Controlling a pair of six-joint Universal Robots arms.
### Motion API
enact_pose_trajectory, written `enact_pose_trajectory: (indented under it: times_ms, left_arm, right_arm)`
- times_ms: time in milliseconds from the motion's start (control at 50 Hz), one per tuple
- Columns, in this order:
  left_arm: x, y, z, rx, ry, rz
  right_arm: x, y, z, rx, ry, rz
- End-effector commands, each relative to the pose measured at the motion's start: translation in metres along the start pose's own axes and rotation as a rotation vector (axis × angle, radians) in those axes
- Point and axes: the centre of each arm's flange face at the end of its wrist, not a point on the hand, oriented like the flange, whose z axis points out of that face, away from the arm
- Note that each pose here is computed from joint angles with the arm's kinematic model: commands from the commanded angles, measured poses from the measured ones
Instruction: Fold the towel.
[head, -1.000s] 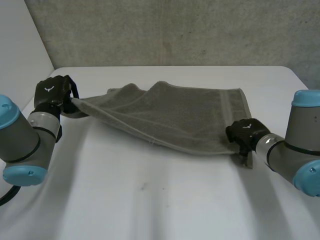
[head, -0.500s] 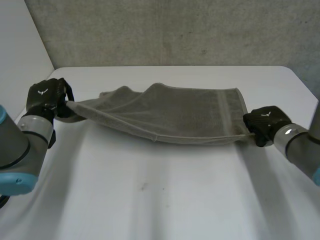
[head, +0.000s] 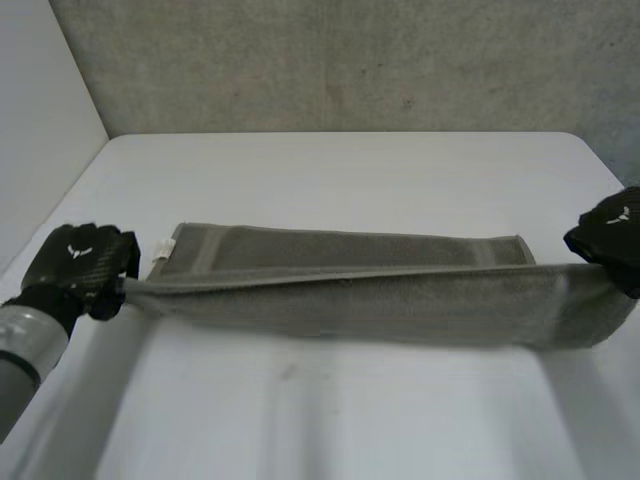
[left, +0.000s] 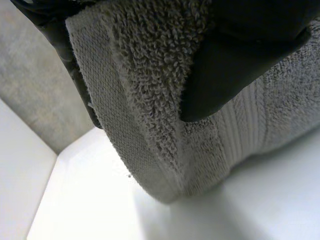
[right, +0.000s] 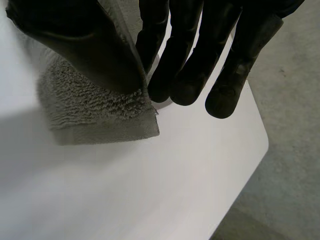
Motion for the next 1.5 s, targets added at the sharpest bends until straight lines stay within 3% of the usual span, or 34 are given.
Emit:
enact_pose_trajectory:
  times_ms: [20,100,260,420,540,700,780,920,1060,1280,1420,1500]
  left_arm:
    - [0.008,-0.007,0.054,0.072,0.050,0.018]
    - [0.014,-0.005,0.083,0.075,0.073,0.023]
    - [0.012,0.004,0.164,0.074,0.002,0.032]
    - [0.020,0.025,0.196,-0.014,0.036,0.027]
    - [0.029,0.025,0.193,-0.045,0.064,0.020]
    - [0.019,-0.020,0.160,0.016,0.050,-0.042]
    - [0.017,-0.031,0.140,0.025,0.051,-0.075]
    - [0.024,-0.023,0.093,-0.013,0.060,-0.106]
    - [0.031,-0.007,0.071,0.001,0.058,-0.107]
    - [0.033,-0.002,0.070,0.047,0.042,-0.105]
    - [0.032,-0.001,0.069,0.044,0.041,-0.130]
    - [0.029,-0.006,0.067,0.060,0.031,-0.155]
  right_arm:
    - [-0.016,-0.009,0.067,-0.008,-0.067,0.000]
    - [-0.012,-0.008,0.095,-0.010,-0.034,0.028]
    - [-0.013,-0.019,0.152,0.071,0.057,0.068]
    - [-0.012,-0.019,0.188,0.051,0.175,0.056]
    - [-0.011,-0.024,0.188,0.027,0.223,0.070]
    - [0.004,-0.038,0.128,0.081,0.244,0.272]
    - [-0.001,-0.037,0.104,0.118,0.237,0.287]
    - [-0.042,-0.018,0.069,0.117,0.094,0.298]
    - [-0.070,0.019,0.069,0.029,0.014,0.337]
    - [-0.090,0.050,0.105,0.044,0.073,0.323]
    - [-0.060,0.079,0.126,-0.039,0.172,0.254]
    - [0.004,0.085,0.114,-0.103,0.399,0.134]
